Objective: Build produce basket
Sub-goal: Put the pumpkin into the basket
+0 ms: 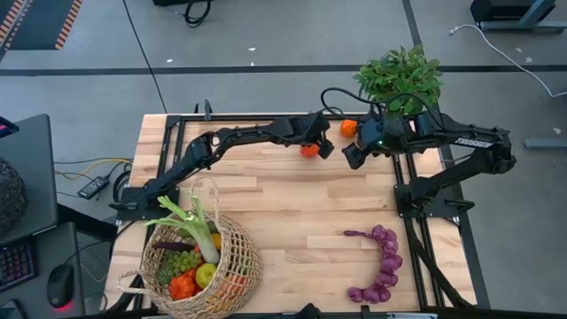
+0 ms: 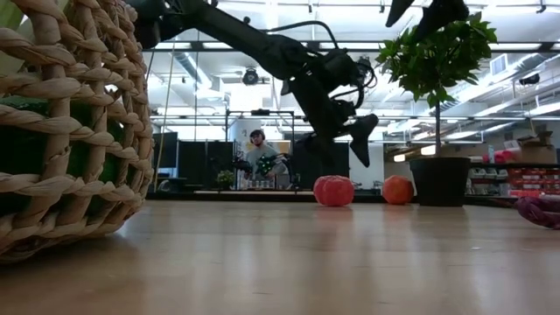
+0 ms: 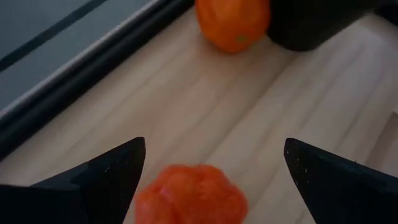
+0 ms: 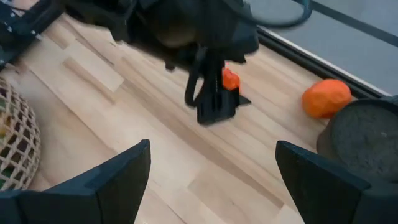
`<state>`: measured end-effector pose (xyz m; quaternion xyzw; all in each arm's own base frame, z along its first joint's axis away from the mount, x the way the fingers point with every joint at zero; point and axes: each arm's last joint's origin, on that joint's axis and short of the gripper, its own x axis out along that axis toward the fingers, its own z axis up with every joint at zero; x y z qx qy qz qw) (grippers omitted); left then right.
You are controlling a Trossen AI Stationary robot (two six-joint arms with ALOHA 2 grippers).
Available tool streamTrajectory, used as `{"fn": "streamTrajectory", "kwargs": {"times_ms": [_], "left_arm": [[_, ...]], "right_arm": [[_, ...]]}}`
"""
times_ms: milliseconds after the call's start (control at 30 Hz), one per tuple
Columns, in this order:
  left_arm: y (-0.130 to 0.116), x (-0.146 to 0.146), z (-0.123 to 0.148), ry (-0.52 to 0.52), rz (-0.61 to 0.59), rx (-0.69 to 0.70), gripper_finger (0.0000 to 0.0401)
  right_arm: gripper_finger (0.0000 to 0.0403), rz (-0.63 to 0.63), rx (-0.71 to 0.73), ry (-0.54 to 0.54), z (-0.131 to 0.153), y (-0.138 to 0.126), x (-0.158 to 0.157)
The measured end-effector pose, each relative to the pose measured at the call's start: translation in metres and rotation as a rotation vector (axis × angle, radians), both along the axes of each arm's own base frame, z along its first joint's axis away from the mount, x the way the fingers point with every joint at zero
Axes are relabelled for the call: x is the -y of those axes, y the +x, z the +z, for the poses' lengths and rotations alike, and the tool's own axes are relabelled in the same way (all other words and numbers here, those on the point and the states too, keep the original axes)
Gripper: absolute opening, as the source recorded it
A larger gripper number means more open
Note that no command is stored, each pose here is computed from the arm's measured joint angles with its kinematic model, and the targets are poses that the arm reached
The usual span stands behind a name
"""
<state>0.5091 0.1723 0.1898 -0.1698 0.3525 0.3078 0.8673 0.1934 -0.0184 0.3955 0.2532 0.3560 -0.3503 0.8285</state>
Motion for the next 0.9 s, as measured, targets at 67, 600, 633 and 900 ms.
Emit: {"fn": "streamTrajectory", "kwargs": {"times_ms": [67, 600, 633, 900], "left_arm": [[0.0, 0.0, 0.004, 0.009, -0.003, -0.016, 0.0389], [-0.016, 0.004, -0.005, -0.074, -0.072, -0.238, 0.0389], [-0.016, 0.005, -0.005, -0.083, -0.068, -0.246, 0.0389], [-0.009, 0.022, -0.038, -0.139, -0.142, -0.326, 0.0389]], "right_arm": [[0.0348, 0.001, -0.014, 0.0, -0.001, -0.001, 0.0], [0.0348, 0.017, -0.035, -0.03, -0.001, -0.002, 0.003], [0.0348, 0.018, -0.035, -0.031, -0.001, -0.002, 0.003], [0.0348, 0.031, -0.024, -0.003, -0.001, -0.001, 0.002]]}}
